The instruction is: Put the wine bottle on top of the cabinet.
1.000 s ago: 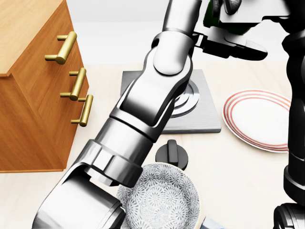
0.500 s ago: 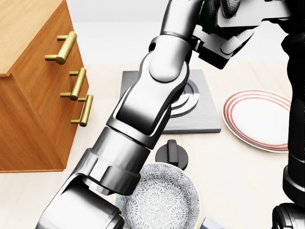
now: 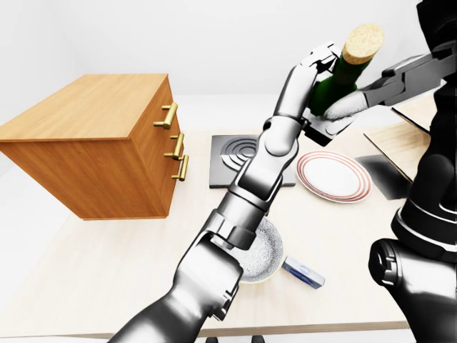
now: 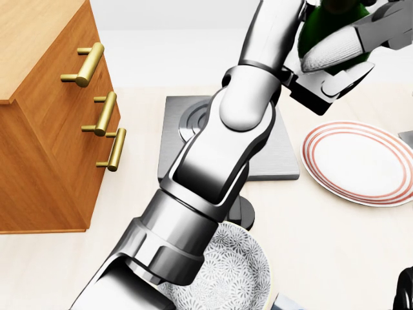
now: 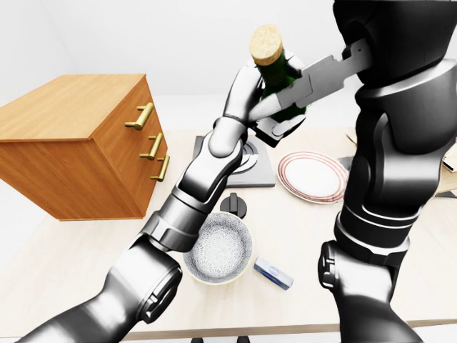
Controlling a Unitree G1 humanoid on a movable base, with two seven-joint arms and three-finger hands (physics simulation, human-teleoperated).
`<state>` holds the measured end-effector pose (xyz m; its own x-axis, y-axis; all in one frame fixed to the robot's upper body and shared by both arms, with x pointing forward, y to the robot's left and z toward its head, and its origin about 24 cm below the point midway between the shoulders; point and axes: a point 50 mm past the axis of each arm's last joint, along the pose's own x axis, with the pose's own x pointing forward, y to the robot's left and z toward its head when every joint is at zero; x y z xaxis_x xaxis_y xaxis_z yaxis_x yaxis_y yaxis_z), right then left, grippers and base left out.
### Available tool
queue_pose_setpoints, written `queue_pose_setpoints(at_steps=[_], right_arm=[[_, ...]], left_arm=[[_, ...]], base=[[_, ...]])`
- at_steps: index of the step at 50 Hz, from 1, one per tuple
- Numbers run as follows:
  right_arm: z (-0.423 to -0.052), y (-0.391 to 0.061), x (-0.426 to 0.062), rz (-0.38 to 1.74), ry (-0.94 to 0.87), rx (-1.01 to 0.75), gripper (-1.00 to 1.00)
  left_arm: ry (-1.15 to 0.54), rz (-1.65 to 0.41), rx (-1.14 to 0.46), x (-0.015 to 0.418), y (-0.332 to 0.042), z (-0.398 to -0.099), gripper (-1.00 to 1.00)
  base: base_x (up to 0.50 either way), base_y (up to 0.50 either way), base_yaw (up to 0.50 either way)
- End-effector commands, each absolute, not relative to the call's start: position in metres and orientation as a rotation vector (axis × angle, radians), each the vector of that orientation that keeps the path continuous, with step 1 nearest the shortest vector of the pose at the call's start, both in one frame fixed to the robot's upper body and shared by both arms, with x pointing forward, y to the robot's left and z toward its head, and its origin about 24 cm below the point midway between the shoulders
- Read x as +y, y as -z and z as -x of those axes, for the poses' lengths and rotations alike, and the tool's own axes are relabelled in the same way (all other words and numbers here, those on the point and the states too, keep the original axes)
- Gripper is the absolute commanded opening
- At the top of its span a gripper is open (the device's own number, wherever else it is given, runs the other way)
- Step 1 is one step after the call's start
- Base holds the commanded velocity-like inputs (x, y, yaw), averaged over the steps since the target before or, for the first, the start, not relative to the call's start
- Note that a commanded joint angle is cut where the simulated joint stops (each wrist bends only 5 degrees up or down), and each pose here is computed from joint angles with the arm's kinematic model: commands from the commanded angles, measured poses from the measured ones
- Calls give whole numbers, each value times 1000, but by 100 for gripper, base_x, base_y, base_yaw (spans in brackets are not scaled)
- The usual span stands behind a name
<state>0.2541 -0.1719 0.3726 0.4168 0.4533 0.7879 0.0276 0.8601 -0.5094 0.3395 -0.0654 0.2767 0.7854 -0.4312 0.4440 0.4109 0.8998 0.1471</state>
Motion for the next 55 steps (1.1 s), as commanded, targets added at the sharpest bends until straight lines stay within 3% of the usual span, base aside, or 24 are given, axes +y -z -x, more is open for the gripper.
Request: queue_pose_setpoints(at_steps=[1,11,21,26,31,36,41,44,49,55], right_arm=[[-198,-400,-192,686,-208,-1296,100],[-145,-401,-240,975,-70,-1202,100],[-81,-393,-280,1025,89,-1128,100],[-62,-378,-289,1187,158,-950,100],[-50,-373,-300,1273,341,-829,100],[-46,-360,-311,1305,479,-703,100],[-53,-337,-319,1258,546,-622,100],[-64,-320,-322,1190,538,-591,100],[-82,-291,-329,1046,502,-537,100],[-102,-264,-329,892,409,-507,100]], left_arm=[[461,-23,-512,-67,-281,-335,-100],[469,-13,-532,-63,-283,-332,-100],[458,-7,-627,-54,-303,-325,-100],[440,-4,-689,-45,-319,-323,-100],[431,-9,-725,-37,-329,-323,-100],[408,-23,-736,-29,-333,-327,-100],[392,-75,-832,-16,-363,-324,-100],[358,-92,-932,-1,-390,-314,-100],[317,-127,-936,16,-399,-322,-100],[319,-166,-1038,27,-422,-306,-100]], base=[[0,0,0],[0,0,0],[0,0,0],[0,0,0],[0,0,0],[0,0,0],[0,0,0],[0,0,0],[0,0,0],[0,0,0]])
